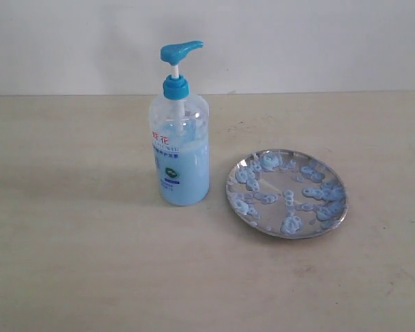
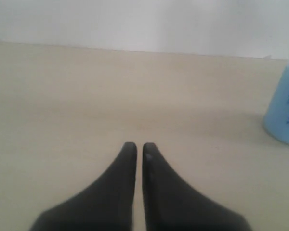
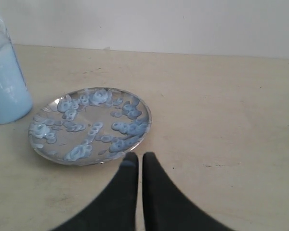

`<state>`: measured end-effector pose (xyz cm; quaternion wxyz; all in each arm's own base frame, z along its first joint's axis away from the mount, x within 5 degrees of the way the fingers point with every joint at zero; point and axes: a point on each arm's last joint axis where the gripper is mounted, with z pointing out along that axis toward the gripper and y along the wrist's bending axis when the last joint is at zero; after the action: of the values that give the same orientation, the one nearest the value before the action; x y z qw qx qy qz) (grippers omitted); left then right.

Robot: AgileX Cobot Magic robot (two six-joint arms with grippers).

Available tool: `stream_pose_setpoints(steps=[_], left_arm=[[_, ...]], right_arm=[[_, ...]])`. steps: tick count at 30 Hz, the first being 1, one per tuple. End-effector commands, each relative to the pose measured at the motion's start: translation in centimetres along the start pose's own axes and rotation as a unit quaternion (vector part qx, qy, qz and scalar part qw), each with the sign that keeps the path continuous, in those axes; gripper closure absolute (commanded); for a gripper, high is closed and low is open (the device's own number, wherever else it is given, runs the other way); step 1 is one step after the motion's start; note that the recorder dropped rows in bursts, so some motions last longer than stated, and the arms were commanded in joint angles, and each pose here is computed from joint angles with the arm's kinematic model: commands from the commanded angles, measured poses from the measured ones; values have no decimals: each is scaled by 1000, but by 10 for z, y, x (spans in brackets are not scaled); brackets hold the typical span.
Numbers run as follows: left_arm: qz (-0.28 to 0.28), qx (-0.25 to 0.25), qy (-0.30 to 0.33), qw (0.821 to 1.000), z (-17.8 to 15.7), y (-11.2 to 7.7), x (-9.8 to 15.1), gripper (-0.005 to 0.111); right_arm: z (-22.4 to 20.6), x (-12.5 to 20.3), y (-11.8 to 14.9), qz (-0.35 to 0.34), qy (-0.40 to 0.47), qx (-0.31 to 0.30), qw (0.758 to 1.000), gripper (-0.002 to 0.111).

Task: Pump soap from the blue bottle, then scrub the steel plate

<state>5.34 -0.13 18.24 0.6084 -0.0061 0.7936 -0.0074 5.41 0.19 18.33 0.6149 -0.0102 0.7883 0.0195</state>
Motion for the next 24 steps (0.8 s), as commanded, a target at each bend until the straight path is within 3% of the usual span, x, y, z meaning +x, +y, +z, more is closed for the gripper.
stream_pose_setpoints(steps=[1, 24], left_arm=[[16, -17, 2, 1000, 0, 1, 1, 103], [11, -16, -2, 1000, 0, 1, 0, 103]], right_arm=[[0, -1, 0, 3, -6, 4, 1000, 108], [0, -1, 0, 3, -6, 4, 1000, 108]])
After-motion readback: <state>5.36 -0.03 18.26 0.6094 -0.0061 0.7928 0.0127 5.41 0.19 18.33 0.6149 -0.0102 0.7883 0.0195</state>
